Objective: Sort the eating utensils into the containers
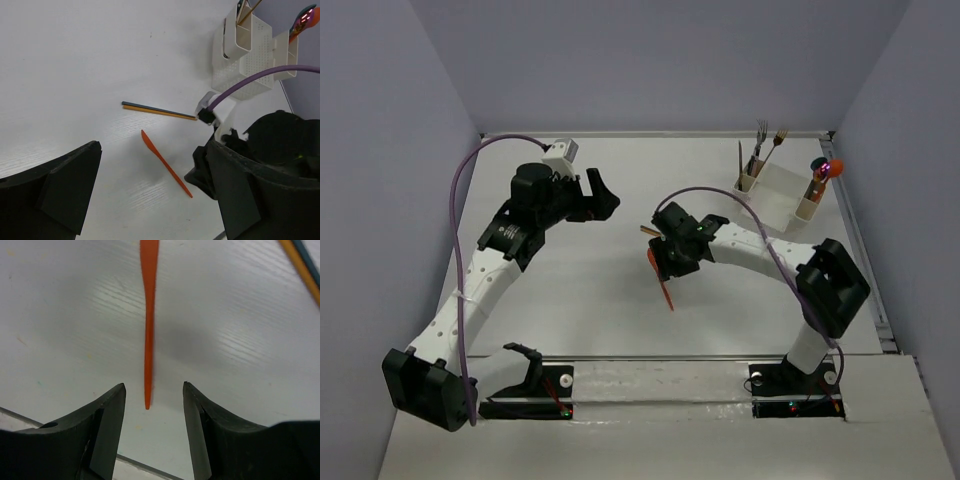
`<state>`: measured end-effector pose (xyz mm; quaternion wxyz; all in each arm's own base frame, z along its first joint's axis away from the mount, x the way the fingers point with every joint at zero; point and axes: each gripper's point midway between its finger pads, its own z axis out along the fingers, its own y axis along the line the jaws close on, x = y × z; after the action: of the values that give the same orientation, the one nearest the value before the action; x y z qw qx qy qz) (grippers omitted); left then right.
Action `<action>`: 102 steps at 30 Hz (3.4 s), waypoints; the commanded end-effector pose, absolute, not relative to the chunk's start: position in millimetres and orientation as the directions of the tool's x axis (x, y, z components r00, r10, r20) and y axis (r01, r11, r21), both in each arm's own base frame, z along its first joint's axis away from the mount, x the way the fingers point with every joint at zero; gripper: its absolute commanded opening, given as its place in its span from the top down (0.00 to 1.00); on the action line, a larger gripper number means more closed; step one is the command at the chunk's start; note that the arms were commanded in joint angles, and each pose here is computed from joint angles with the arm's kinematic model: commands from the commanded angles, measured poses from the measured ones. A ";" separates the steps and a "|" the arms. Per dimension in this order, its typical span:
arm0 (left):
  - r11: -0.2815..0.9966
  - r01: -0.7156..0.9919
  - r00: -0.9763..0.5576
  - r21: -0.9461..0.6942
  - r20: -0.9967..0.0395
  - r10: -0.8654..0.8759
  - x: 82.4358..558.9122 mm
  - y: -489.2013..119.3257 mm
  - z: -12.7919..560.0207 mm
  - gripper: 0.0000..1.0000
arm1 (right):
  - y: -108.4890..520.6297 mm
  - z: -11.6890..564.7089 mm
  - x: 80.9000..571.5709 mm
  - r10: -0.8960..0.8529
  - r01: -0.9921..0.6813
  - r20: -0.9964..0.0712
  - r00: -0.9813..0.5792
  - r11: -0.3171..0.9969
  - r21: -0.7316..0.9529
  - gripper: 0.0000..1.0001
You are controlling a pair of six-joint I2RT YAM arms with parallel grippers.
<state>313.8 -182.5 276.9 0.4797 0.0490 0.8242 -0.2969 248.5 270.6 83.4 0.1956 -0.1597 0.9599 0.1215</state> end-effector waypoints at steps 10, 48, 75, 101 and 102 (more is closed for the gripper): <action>0.797 0.425 -0.455 -0.429 -0.862 -0.221 311.0 -184.5 308.5 0.01 | 304.4 28.3 256.7 -0.346 -0.379 -0.294 -0.891 0.923 0.061 0.59; 0.805 0.374 -0.496 -0.460 -0.833 -0.246 300.6 -178.1 291.7 0.01 | 64.8 284.0 539.3 0.161 0.159 -0.957 -0.241 0.979 0.125 0.93; 0.802 0.379 -0.493 -0.462 -0.834 -0.248 304.0 -180.4 291.8 0.01 | 66.1 258.5 479.7 0.142 0.087 -0.941 -0.309 0.989 0.120 0.47; 0.814 0.399 -0.473 -0.422 -0.855 -0.212 308.9 -179.6 300.3 0.01 | 287.5 101.3 383.2 -0.352 -0.515 -0.580 -0.735 0.845 0.140 0.62; 0.815 0.397 -0.473 -0.423 -0.855 -0.214 308.4 -179.2 299.8 0.01 | 288.2 98.1 386.0 -0.352 -0.511 -0.576 -0.738 0.849 0.136 0.60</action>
<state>309.2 -178.9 275.2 0.4805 0.0463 0.8253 -0.2928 381.1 269.7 83.3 0.2700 -0.2131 0.9292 0.1354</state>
